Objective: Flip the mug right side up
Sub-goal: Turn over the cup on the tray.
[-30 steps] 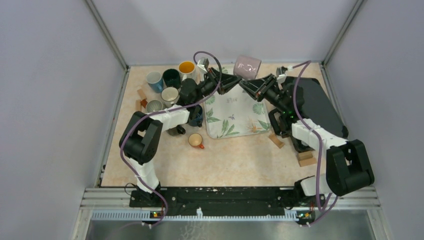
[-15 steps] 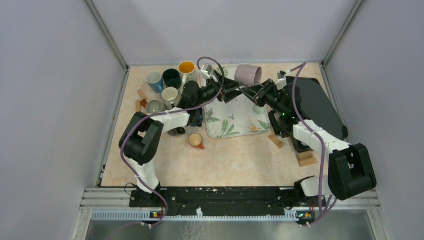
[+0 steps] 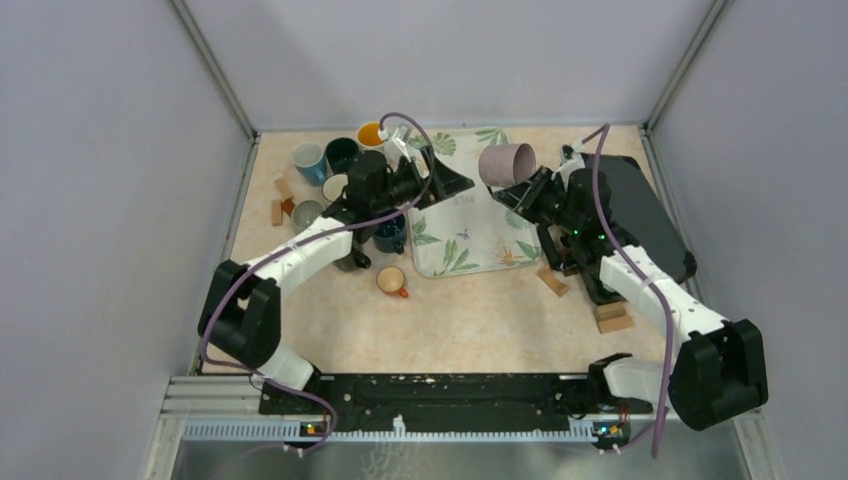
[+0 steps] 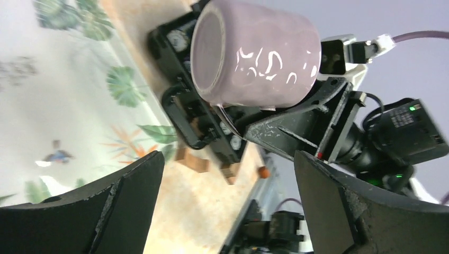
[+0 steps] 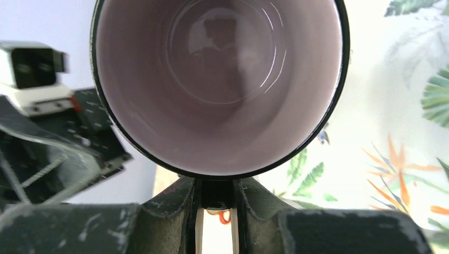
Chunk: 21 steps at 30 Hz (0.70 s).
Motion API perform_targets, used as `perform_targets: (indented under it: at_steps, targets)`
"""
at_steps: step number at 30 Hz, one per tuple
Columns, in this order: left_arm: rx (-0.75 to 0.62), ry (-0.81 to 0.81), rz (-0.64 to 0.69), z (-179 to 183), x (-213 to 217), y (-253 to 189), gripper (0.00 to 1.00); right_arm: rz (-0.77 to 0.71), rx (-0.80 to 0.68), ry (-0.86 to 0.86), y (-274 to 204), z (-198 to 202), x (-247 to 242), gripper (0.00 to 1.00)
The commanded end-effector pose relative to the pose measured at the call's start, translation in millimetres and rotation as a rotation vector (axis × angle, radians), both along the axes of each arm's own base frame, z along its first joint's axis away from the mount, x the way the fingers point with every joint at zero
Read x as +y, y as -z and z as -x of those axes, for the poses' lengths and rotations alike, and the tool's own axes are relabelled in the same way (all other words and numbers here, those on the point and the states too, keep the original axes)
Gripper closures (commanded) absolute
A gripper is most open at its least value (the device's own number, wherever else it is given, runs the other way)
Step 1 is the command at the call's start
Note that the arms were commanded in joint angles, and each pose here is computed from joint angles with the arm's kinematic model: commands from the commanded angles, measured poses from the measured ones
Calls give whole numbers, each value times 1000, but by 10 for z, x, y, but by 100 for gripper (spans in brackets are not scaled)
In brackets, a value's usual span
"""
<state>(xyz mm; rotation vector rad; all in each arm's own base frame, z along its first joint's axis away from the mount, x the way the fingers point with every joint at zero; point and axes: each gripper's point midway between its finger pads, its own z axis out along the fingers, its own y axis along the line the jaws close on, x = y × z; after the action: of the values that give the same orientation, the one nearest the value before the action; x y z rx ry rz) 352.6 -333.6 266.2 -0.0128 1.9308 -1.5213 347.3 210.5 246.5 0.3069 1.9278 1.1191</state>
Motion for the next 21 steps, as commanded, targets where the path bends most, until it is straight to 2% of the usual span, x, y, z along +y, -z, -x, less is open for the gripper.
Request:
perform_targets:
  at_steps: [1, 8, 21]
  targets:
    - [-163, -85, -200, -30, 318, -195, 1, 121, -130, -55, -337, 141, 3, 100]
    - [-288, -261, -339, -63, 800, -436, 2, 310, -60, -155, -3, 507, 36, 100]
    - [-309, -347, -422, -68, 1208, -502, 1, 551, 25, -445, 575, 1348, 442, 100]
